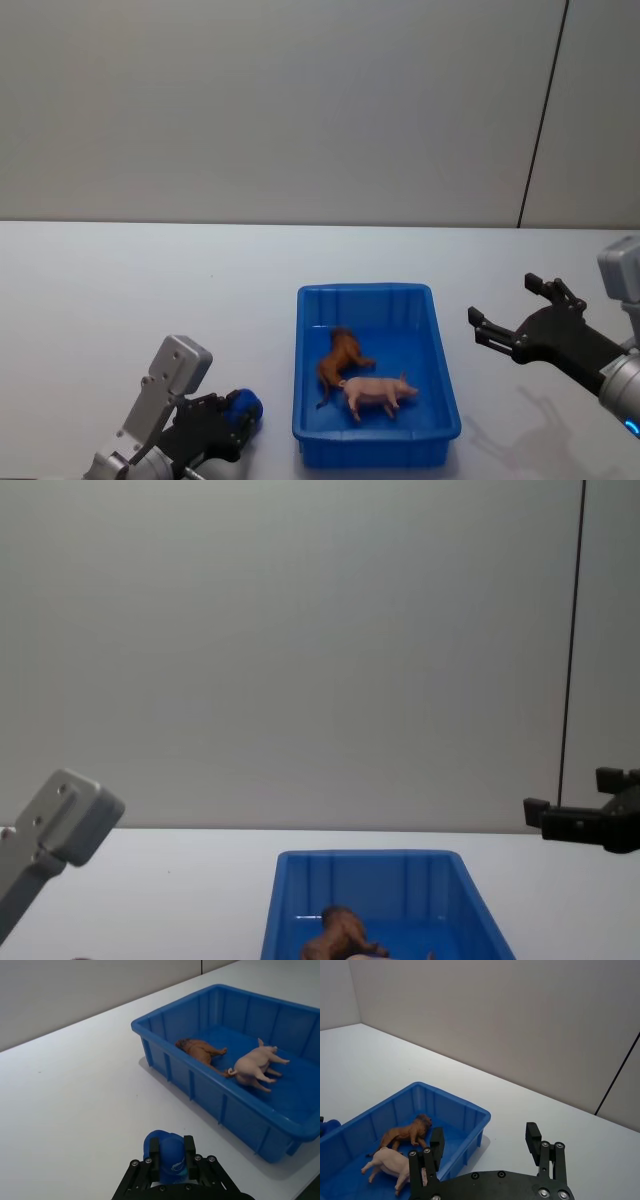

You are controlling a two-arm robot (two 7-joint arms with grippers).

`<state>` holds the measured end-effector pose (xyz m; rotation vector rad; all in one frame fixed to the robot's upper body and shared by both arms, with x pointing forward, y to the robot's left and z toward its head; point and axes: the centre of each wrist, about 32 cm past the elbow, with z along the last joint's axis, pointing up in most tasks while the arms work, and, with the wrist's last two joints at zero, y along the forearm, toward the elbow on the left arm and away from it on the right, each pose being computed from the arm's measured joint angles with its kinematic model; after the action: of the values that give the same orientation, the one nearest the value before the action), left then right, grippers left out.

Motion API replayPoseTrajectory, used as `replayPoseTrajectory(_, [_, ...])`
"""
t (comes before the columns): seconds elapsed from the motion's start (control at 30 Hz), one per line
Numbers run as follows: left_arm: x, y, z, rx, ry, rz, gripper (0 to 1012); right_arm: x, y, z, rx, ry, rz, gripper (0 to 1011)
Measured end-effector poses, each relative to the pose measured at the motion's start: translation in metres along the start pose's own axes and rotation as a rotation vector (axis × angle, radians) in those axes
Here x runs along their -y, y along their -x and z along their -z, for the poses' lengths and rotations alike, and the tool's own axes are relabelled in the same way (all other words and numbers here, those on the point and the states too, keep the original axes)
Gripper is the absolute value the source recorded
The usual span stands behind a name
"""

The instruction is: Pick up the two dolls from the table and place them into the box.

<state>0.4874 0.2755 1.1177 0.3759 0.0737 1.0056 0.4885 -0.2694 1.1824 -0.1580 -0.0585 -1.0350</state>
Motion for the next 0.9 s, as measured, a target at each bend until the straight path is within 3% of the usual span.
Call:
replayPoseTrajectory(0.17, [0.0013, -0.0007, -0.0074, 0.02, 0.029, 0.003, 254, 0.0, 0.0, 0.0, 0.0, 0.0, 0.0, 1001])
replayPoseTrajectory(0.33, [0.0036, -0.0017, -0.0218, 0.053, 0.079, 0.005, 227, 0.0, 0.0, 0.0, 0.0, 0.0, 0.0, 1001])
replayPoseTrajectory(0.37, [0.0036, -0.0017, -0.0218, 0.053, 0.079, 0.005, 224, 0.0, 0.0, 0.0, 0.0, 0.0, 0.0, 1001])
replayPoseTrajectory(0.4, [0.0048, -0.0019, -0.0288, 0.068, 0.102, 0.006, 219, 0.0, 0.0, 0.0, 0.0, 0.0, 0.0, 1001])
replayPoseTrajectory(0.67, [0.0113, -0.0007, -0.0544, 0.115, 0.188, 0.017, 179, 0.0, 0.0, 0.0, 0.0, 0.0, 0.0, 1001])
replayPoseTrajectory(0.73, [0.0165, 0.0019, -0.0662, 0.132, 0.233, 0.03, 166, 0.0, 0.0, 0.0, 0.0, 0.0, 0.0, 1001])
replayPoseTrajectory(0.9, [0.028, 0.0101, -0.083, 0.146, 0.303, 0.063, 182, 0.0, 0.0, 0.0, 0.0, 0.0, 0.0, 1001])
